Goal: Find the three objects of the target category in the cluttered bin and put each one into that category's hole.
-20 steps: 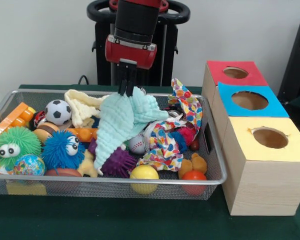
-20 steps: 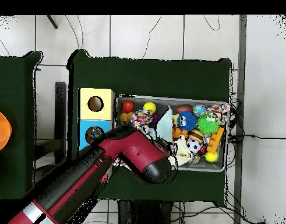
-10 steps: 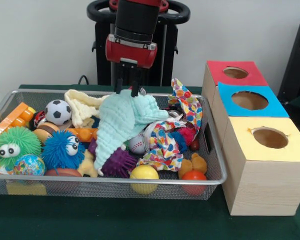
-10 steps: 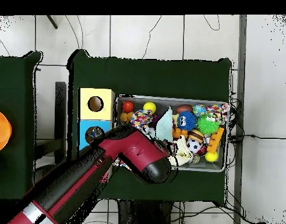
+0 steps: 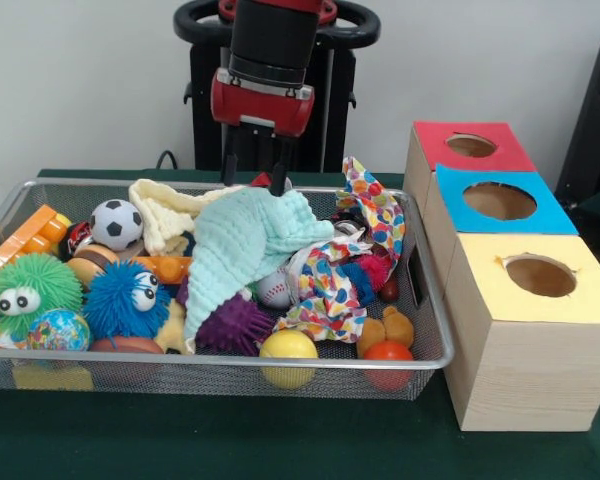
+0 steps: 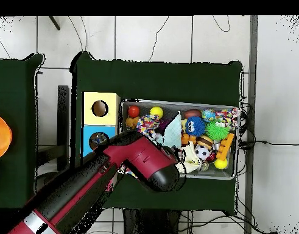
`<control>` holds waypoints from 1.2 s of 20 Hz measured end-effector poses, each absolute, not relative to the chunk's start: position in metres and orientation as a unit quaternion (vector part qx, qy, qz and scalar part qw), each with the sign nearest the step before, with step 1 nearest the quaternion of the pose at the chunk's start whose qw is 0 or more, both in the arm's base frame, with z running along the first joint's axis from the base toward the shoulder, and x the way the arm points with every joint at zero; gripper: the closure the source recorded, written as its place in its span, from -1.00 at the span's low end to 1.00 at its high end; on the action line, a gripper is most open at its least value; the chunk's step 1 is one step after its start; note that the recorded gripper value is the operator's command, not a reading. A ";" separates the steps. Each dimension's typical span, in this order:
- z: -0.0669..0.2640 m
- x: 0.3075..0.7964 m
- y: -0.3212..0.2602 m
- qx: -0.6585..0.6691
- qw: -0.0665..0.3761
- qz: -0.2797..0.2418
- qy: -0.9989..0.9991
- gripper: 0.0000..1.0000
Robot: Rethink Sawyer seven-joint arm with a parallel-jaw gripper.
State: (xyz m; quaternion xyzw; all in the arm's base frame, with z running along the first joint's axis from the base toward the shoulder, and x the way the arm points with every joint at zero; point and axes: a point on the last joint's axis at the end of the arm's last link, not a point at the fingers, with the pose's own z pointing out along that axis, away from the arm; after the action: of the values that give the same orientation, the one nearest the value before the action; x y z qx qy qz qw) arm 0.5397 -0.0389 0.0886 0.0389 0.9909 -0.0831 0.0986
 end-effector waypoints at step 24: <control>0.077 0.537 -0.103 0.068 0.122 -0.156 0.978 -1.00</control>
State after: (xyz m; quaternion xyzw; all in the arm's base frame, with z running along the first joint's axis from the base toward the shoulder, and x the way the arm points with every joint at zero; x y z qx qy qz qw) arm 0.5374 -0.1028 0.0770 0.0684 0.9778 -0.1562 0.1216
